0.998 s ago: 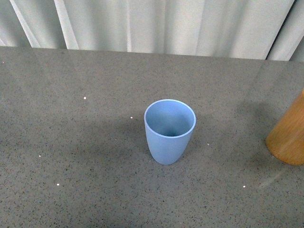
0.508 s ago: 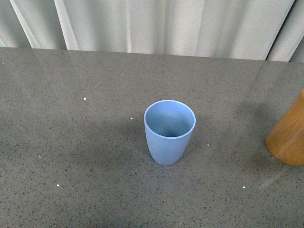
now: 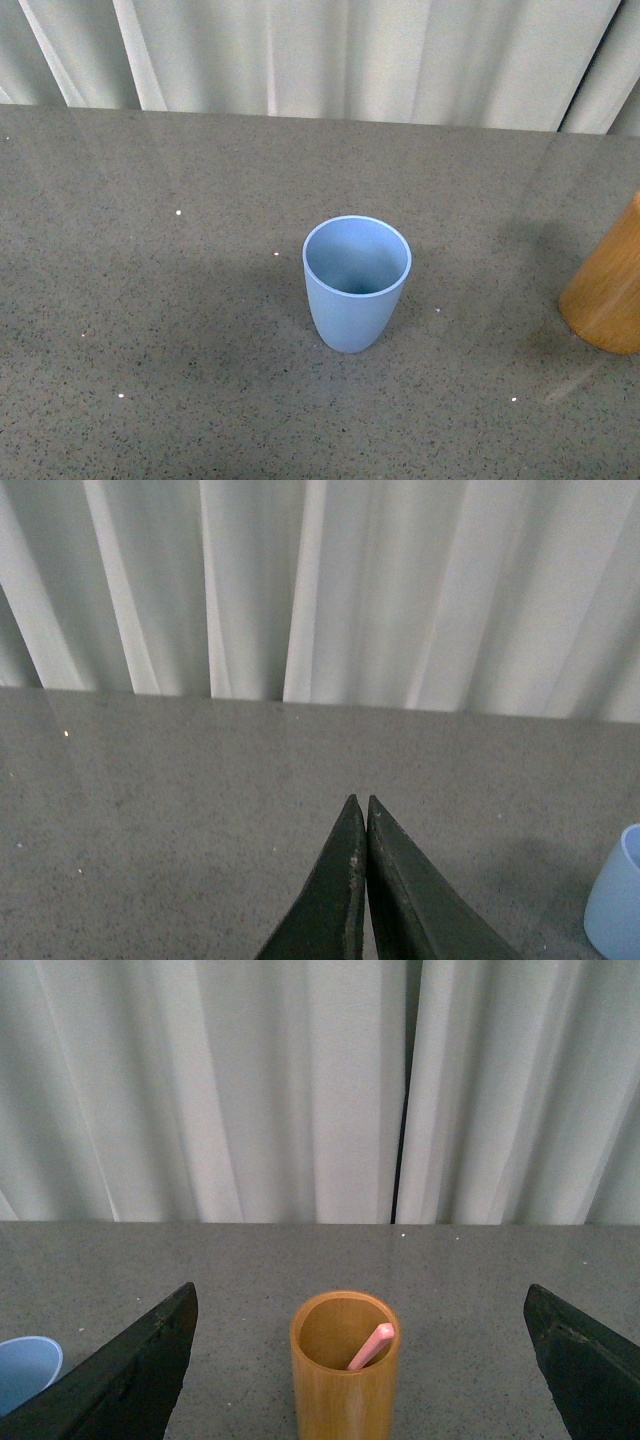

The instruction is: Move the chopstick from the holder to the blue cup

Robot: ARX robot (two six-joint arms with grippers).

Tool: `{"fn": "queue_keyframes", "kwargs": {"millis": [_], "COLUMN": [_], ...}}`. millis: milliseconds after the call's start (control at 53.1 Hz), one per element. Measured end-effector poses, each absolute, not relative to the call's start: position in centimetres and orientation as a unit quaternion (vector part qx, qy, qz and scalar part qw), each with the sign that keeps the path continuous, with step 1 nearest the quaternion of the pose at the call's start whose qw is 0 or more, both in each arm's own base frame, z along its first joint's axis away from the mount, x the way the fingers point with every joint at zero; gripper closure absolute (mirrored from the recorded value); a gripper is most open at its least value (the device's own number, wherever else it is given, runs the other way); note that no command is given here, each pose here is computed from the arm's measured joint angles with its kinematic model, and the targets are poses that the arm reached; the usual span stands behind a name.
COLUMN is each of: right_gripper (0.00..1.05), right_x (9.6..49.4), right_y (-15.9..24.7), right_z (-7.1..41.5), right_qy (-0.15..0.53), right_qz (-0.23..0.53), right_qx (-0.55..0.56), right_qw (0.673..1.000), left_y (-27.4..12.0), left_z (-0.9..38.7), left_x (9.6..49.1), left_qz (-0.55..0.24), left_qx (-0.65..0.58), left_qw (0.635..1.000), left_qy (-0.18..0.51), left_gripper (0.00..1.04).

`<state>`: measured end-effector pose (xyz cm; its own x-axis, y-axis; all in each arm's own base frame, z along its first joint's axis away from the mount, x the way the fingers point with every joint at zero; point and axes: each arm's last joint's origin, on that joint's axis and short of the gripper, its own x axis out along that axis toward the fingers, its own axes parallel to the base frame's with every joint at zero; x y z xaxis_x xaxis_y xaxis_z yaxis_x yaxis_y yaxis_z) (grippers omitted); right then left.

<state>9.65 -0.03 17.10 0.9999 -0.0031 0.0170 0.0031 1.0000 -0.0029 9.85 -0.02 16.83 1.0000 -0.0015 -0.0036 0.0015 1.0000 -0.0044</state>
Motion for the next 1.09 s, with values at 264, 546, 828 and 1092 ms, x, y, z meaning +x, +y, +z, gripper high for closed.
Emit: {"fn": "queue_keyframes", "kwargs": {"millis": [264, 546, 828, 1092], "right_gripper": [0.10, 0.10, 0.10, 0.10], "right_x": [9.6, 9.6, 10.7, 13.1], "right_y": [0.0, 0.0, -1.1, -3.8], "right_z": [17.1, 17.1, 15.5, 12.9], "right_qy": [-0.008, -0.008, 0.177, 0.180], "right_qz": [-0.001, -0.001, 0.014, 0.055], "right_qx": [-0.001, -0.001, -0.080, -0.187], "right_qw": [1.000, 1.000, 0.981, 0.964], "left_y": [0.0, 0.0, 0.0, 0.0], "left_z": [17.0, 17.0, 17.0, 17.0], "left_x": [9.7, 9.7, 9.7, 9.7], "left_qz": [-0.001, -0.001, -0.001, -0.001], "left_qx": [-0.002, -0.002, -0.002, -0.002], "left_qw": [1.000, 1.000, 1.000, 1.000], "left_qy": [-0.008, -0.008, -0.008, -0.008], "left_gripper": [1.01, 0.62, 0.09, 0.07]}}
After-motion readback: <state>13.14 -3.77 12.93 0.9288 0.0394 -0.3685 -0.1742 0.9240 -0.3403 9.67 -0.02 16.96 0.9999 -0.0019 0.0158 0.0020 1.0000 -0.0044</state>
